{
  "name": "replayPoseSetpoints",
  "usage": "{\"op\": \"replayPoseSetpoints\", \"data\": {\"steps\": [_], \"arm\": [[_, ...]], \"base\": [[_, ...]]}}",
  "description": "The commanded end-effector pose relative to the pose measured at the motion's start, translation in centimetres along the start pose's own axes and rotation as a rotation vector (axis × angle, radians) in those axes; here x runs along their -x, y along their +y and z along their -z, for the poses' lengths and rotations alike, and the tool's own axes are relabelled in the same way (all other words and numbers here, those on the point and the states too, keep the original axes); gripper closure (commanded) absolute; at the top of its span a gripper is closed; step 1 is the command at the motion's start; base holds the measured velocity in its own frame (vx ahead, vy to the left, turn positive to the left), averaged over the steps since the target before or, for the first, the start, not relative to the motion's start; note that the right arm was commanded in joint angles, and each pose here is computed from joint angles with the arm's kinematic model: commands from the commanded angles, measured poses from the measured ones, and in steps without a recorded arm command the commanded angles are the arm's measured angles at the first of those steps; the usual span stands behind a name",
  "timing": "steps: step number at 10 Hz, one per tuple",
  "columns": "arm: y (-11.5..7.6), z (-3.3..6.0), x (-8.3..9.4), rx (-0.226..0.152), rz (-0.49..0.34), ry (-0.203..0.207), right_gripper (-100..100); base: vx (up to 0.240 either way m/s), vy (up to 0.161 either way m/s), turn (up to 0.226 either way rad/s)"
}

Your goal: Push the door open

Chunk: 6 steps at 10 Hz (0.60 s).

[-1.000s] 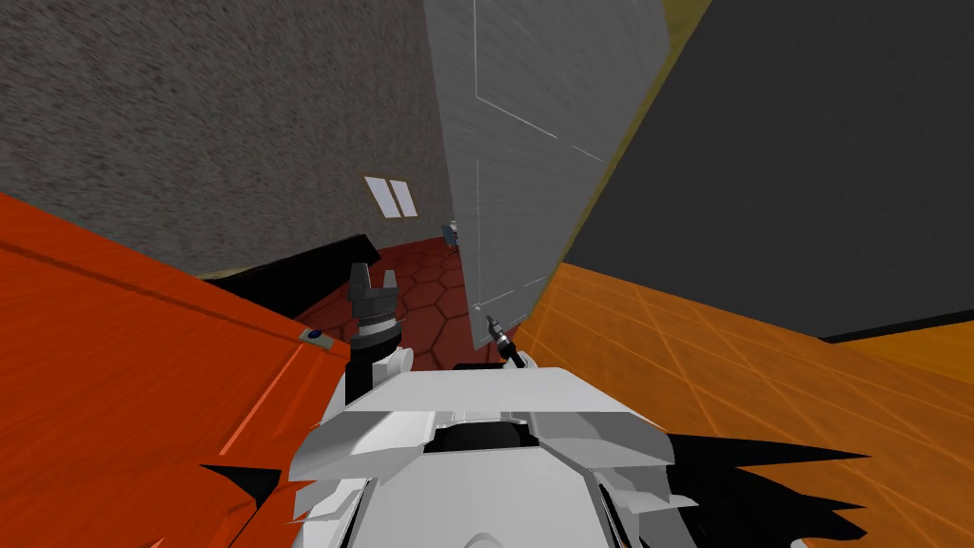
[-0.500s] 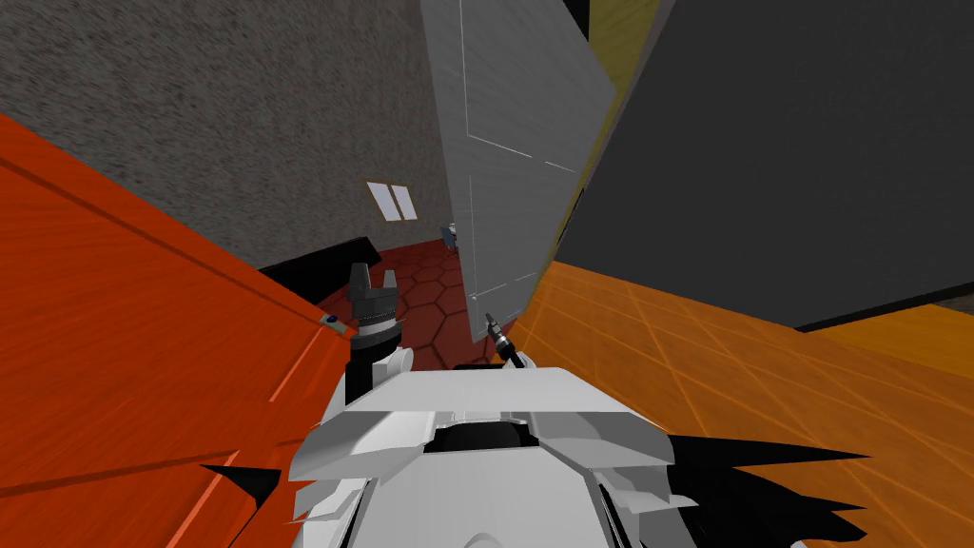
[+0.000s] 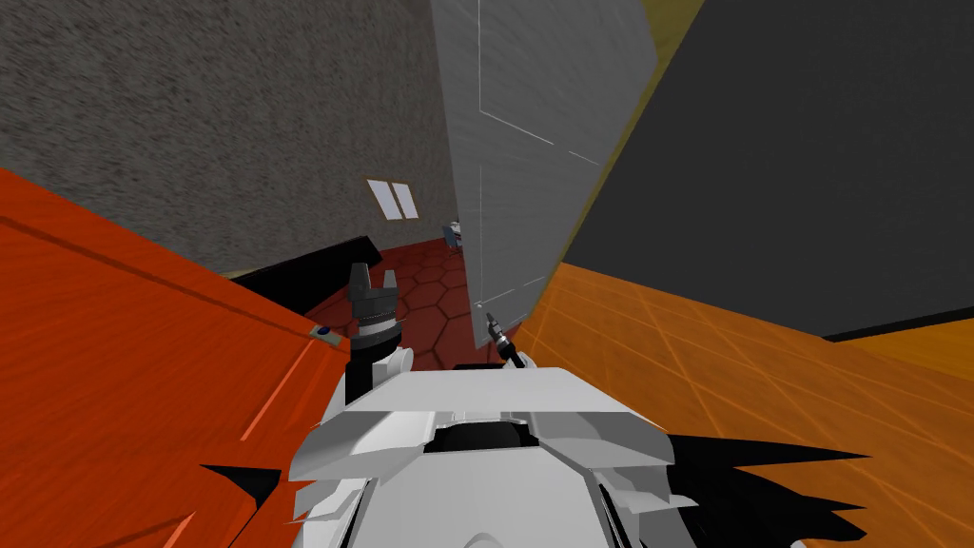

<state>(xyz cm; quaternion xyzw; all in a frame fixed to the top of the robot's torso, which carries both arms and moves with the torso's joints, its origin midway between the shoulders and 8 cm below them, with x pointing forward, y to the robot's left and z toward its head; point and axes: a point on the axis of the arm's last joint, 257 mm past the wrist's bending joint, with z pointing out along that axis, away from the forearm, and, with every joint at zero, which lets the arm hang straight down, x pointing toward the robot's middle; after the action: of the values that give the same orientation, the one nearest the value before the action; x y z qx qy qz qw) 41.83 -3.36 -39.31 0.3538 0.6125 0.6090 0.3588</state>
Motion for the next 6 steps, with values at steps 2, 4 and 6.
{"op": "replayPoseSetpoints", "data": {"steps": [2, 4, 6], "arm": [[0.04, -0.08, 0.16, 0.003, 0.0, -0.008, -100], [0.11, -0.18, 0.15, 0.006, -0.002, -0.013, -100], [0.08, -0.16, 0.15, 0.005, -0.001, -0.012, 100]], "base": [[0.186, 0.129, 0.034], [0.191, 0.131, 0.023], [0.034, 0.023, -0.005]]}}
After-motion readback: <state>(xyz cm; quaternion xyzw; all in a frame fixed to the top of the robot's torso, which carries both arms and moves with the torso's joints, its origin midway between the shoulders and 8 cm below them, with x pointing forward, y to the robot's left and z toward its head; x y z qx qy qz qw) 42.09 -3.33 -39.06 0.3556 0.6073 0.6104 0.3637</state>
